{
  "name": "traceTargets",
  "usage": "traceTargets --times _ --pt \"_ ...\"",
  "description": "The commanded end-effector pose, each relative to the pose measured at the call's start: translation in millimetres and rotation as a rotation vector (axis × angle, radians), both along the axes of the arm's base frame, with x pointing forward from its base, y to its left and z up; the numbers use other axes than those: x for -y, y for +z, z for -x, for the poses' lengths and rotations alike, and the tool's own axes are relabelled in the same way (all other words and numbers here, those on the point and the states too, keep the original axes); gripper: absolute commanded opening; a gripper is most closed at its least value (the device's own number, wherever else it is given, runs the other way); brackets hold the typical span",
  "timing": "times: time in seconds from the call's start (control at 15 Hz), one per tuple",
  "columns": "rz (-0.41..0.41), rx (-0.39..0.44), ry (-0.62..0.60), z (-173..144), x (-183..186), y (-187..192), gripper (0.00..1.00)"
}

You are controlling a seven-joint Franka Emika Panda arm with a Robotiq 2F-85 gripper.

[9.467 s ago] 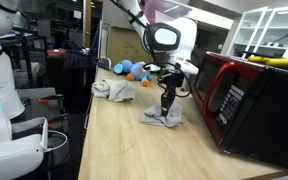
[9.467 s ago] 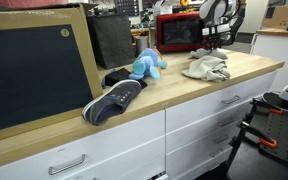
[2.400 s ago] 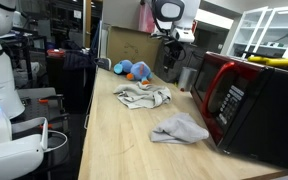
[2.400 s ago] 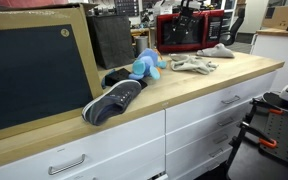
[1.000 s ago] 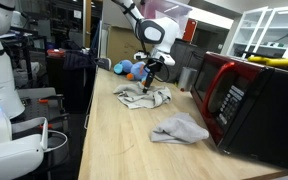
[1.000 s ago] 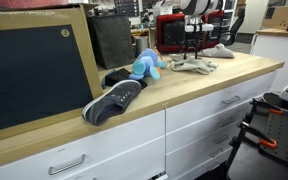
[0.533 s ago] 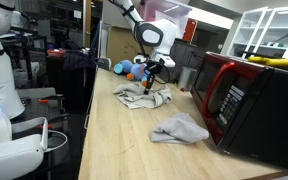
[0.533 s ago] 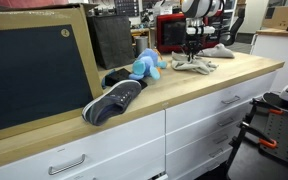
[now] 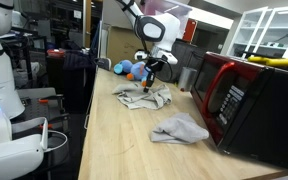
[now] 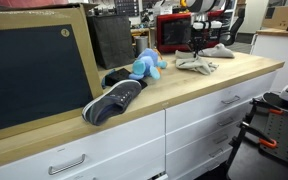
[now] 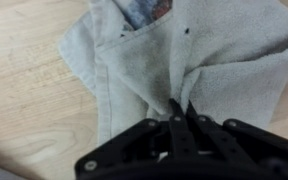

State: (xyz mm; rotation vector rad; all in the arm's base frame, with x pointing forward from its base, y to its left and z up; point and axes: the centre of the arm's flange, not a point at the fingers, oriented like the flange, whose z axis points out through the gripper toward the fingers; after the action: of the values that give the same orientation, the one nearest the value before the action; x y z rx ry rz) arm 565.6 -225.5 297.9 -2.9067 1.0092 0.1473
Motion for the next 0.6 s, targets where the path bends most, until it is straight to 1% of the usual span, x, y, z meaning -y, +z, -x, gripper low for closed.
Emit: traceTargets --times 0.0,0.27,0.4,0.53 --pt "0.034 -0.080 0.094 52 24 4 0.01" --pt "0.099 -0.168 0.217 101 60 -5 0.01" --pt "0.111 -0.206 0.265 119 70 -3 0.01" --pt "0.106 -0.215 0.296 128 73 6 0.01"
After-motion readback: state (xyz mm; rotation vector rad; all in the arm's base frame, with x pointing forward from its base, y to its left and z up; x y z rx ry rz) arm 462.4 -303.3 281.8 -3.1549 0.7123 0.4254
